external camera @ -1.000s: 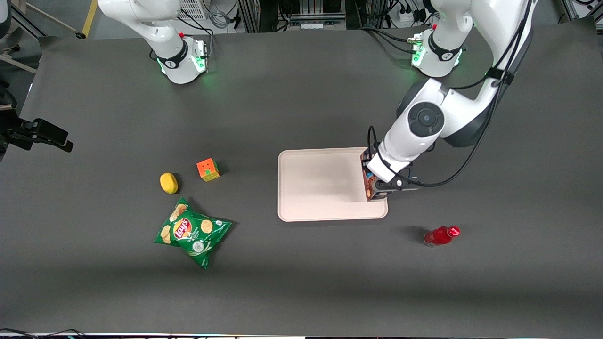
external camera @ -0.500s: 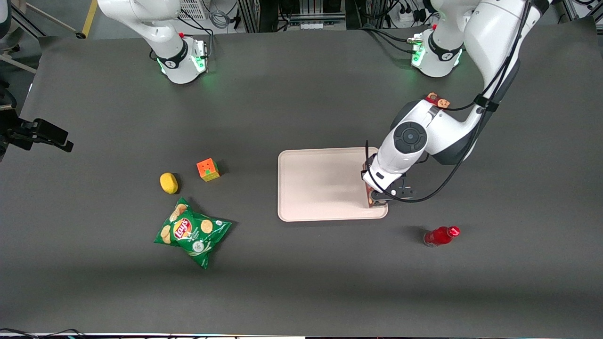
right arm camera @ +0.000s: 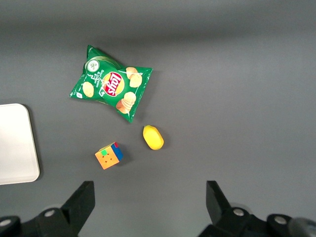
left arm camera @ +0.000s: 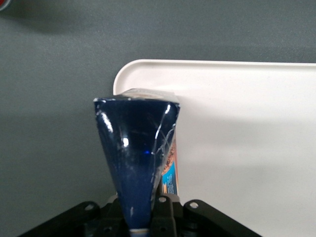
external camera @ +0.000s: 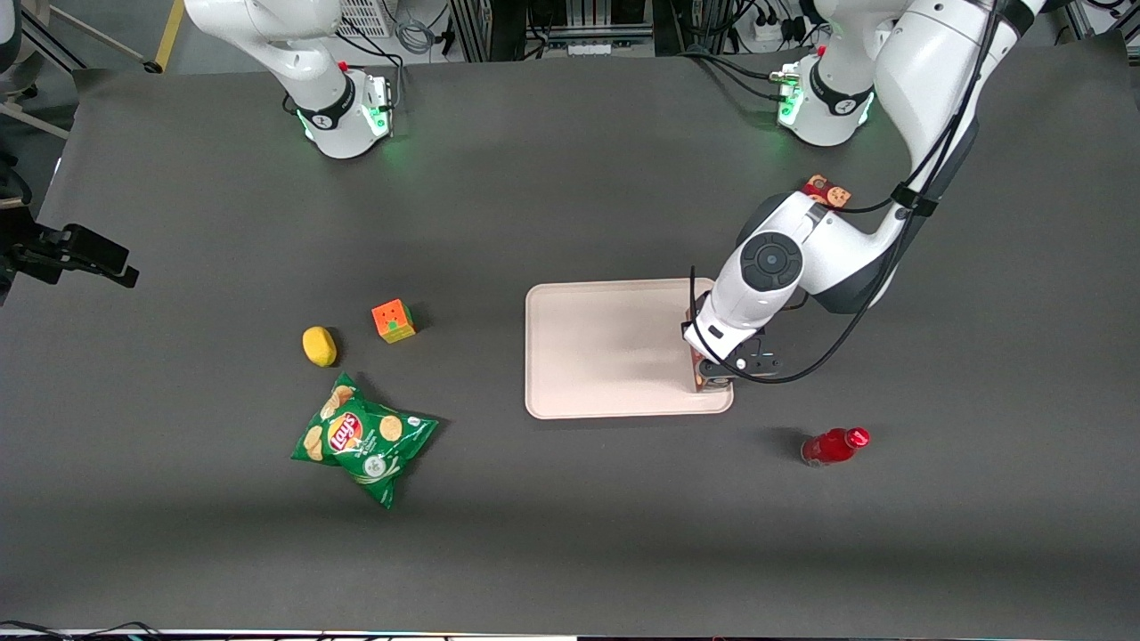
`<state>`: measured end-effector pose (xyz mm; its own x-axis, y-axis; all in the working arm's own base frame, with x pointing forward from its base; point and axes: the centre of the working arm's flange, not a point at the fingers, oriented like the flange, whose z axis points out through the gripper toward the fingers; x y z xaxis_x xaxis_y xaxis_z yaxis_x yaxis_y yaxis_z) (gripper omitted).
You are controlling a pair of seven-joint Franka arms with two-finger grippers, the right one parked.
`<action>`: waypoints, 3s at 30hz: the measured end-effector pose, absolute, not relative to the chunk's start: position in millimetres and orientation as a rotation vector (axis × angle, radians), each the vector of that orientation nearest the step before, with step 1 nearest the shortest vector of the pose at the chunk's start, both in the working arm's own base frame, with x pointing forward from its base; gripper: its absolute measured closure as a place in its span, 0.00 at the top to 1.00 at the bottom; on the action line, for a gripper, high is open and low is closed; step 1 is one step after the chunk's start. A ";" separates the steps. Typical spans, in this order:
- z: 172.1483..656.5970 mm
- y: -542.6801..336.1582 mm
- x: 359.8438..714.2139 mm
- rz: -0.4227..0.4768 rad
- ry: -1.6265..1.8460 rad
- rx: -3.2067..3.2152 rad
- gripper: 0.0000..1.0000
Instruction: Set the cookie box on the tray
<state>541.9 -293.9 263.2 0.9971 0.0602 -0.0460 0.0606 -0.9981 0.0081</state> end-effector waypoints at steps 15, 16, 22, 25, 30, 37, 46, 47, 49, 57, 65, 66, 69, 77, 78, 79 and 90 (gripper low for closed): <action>262.7 -293.3 542.1 -0.068 0.090 3.134 0.99; 262.7 -293.3 542.1 -0.068 0.090 3.134 1.00; 262.7 -293.0 542.4 -0.067 0.090 3.135 1.00; 266.5 -293.0 545.2 -0.055 0.093 3.133 1.00; 295.7 -290.3 559.9 -0.068 0.079 3.172 1.00; 411.0 -279.4 588.1 -0.199 -0.112 3.238 1.00; 543.5 -221.9 590.1 -0.194 -0.289 3.239 1.00; 553.0 -210.9 589.7 -0.188 -0.313 3.239 1.00; 567.6 -188.3 589.3 -0.187 -0.335 3.230 1.00; 602.1 -80.6 592.4 -0.169 -0.369 3.196 1.00; 602.0 -40.6 579.8 -0.136 -0.308 3.155 1.00; 599.7 -39.2 576.9 -0.125 -0.300 3.151 1.00; 591.0 -37.3 566.0 -0.088 -0.286 3.148 1.00; 584.8 -48.2 539.7 -0.063 -0.290 3.119 1.00; 585.3 -49.2 538.1 -0.062 -0.290 3.115 1.00; 585.7 -50.0 537.0 -0.061 -0.290 3.111 1.00; 585.6 -52.0 536.5 -0.050 -0.267 3.104 1.00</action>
